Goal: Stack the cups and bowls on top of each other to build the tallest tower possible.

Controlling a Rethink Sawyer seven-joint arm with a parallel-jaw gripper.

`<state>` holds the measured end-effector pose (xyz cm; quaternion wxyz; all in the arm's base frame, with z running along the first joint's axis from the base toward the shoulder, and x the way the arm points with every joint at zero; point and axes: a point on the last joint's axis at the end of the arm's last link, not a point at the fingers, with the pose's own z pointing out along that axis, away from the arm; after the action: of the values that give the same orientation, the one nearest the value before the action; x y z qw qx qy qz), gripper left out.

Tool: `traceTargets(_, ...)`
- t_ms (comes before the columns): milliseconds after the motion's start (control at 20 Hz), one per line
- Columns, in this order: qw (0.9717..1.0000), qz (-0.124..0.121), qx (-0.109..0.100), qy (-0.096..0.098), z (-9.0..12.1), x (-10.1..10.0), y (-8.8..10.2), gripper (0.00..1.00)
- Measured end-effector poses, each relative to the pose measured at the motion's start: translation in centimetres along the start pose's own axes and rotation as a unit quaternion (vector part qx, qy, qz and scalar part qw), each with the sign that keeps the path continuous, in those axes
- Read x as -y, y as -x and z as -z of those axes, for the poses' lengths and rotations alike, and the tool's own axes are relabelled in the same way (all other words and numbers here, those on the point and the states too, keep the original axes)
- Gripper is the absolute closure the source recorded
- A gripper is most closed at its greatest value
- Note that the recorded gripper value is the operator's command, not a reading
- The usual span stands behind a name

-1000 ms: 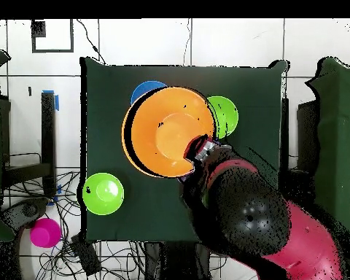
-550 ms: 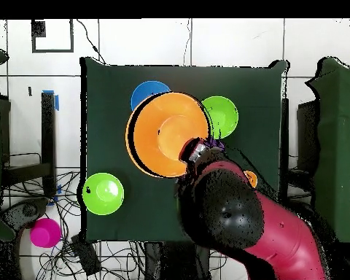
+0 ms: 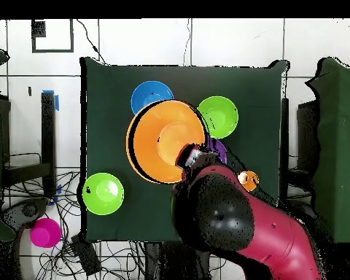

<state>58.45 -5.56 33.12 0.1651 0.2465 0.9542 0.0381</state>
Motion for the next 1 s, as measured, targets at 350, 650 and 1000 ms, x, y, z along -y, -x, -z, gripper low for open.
traceTargets(350,1.0000,0.004,0.004,-0.001,1.2,-0.1,0.0,1.00)
traceTargets(650,0.9999,-0.002,0.008,-0.010,1.3,1.8,0.7,1.00)
traceTargets(1000,0.9997,-0.007,0.010,-0.021,1.1,3.9,1.3,1.00)
